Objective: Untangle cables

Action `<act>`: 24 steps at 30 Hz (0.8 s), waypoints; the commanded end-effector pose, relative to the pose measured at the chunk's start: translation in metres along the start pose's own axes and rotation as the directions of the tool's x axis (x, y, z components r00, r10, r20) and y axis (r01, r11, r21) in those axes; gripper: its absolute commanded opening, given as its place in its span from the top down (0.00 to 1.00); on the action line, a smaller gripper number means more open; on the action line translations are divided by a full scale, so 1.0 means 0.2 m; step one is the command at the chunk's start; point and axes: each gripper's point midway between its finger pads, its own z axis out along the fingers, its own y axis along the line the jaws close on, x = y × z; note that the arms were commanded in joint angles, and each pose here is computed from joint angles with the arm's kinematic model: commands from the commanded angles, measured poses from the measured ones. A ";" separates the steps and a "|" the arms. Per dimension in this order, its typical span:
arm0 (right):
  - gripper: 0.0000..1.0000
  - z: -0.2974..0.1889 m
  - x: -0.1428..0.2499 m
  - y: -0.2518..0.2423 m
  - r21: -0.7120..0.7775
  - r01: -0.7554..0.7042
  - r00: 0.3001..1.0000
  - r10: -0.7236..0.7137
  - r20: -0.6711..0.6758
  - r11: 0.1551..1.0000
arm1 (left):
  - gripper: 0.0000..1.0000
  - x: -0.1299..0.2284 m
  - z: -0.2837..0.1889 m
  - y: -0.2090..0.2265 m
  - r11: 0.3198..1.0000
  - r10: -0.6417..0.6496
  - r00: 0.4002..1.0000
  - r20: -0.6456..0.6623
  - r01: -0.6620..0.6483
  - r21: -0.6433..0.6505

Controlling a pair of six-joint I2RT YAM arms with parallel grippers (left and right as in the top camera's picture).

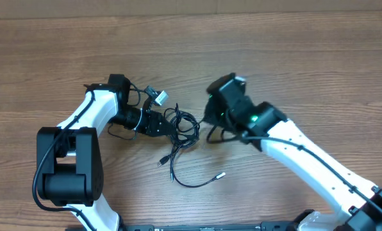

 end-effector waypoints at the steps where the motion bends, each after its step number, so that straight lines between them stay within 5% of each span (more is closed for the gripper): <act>1: 0.80 0.06 -0.11 -0.15 0.020 -0.123 0.992 0.123 -0.017 0.992 | 0.96 -0.03 0.01 -0.04 0.999 0.027 0.999 0.016 -0.028 0.039; 9: 0.91 0.36 -0.02 -0.18 0.040 -0.153 0.976 0.157 -0.153 0.987 | 0.96 -0.03 0.01 -0.04 0.999 0.027 1.000 0.016 -0.027 0.039; 24: 0.96 0.25 0.34 0.08 -0.155 -0.132 0.880 0.044 -0.473 0.979 | 0.96 -0.03 0.01 -0.04 0.999 0.027 1.000 0.016 -0.028 0.038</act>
